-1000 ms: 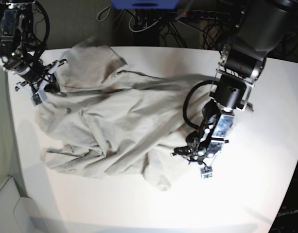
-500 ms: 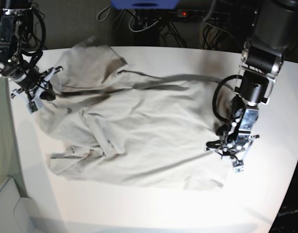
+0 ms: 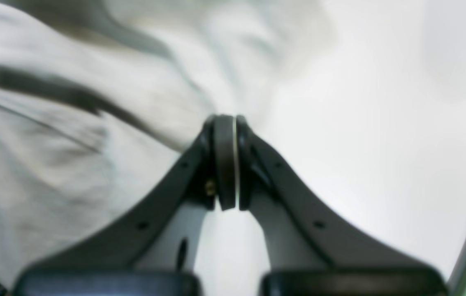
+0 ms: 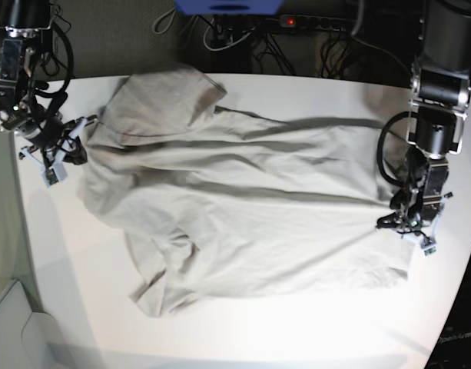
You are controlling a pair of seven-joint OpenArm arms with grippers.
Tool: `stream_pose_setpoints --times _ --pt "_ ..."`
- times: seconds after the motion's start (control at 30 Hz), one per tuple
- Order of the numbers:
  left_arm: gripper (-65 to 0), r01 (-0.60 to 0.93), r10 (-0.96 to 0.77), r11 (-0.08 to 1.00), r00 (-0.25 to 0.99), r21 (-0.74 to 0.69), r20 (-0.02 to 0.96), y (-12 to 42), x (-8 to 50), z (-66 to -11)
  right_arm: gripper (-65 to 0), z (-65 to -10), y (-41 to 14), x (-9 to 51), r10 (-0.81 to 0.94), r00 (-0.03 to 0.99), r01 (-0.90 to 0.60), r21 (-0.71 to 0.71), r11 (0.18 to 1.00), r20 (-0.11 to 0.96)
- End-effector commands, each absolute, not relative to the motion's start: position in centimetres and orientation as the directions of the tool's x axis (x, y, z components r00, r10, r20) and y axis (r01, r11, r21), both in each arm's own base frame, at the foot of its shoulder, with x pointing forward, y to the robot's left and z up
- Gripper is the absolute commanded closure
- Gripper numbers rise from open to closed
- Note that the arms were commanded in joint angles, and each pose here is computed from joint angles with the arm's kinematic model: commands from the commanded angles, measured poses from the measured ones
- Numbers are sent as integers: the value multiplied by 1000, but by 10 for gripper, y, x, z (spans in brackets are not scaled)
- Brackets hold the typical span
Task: Layout the t-shirt on the table in an organized manner, then fold the t-shirt properly
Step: 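Drag the shirt edge with the left gripper along the table, stretching it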
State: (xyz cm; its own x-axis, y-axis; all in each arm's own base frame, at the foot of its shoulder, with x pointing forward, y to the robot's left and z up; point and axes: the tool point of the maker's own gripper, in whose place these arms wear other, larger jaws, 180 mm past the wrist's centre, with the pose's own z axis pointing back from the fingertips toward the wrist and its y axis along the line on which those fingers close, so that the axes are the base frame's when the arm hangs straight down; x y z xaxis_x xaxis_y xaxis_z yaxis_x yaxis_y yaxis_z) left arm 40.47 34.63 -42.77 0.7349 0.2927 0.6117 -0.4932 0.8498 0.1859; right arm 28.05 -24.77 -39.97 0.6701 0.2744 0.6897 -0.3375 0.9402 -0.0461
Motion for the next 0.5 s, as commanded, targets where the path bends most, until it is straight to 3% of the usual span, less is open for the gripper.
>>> stream_pose_setpoints --times 0.0,0.27,0.47 --pt "-4 -518 314 835 724 183 614 352 407 -420 0 -384 -252 292 278 632 -334 -70 940 723" --pt "-4 -496 281 857 677 140 680 352 430 -374 0 -383 -251 293 278 628 -335 -70 940 727" --pt "-4 -528 387 849 591 -23 708 341 435 -333 0 -383 -249 293 276 628 -336 -67 940 728"
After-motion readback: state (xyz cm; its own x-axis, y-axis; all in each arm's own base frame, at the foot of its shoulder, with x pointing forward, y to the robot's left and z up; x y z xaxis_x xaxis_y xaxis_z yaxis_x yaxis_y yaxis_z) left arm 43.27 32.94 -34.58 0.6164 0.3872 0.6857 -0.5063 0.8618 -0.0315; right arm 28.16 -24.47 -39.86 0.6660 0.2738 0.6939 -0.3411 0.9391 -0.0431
